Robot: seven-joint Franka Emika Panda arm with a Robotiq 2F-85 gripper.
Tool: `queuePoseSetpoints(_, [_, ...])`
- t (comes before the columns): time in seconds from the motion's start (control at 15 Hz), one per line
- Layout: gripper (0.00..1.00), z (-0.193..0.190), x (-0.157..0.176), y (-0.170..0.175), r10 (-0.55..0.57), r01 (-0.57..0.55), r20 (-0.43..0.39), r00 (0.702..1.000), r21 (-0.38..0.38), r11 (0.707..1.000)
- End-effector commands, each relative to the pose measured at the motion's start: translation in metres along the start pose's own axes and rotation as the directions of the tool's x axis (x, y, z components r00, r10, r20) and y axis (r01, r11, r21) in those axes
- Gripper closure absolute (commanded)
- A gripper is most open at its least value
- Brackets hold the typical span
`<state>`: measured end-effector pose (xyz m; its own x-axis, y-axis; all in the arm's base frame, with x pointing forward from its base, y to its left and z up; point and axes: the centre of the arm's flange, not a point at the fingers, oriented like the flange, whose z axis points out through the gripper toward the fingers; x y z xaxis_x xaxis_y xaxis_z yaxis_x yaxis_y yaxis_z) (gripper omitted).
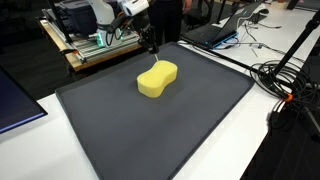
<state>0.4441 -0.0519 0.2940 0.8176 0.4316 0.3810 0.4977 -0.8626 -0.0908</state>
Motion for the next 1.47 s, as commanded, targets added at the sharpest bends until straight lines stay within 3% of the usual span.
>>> queuePoseSetpoints(0.0, [0.97, 0.030, -0.010, 0.002, -0.021, 0.021, -0.026, 0.999, -0.001, 1.000])
queuePoseSetpoints(0.67, [0.97, 0.087, 0.017, -0.026, -0.128, 0.128, -0.041, 0.991, 0.002, 0.992])
queuePoseSetpoints(1.4, [0.97, 0.114, 0.035, -0.041, -0.170, 0.170, -0.010, 0.985, 0.002, 0.985])
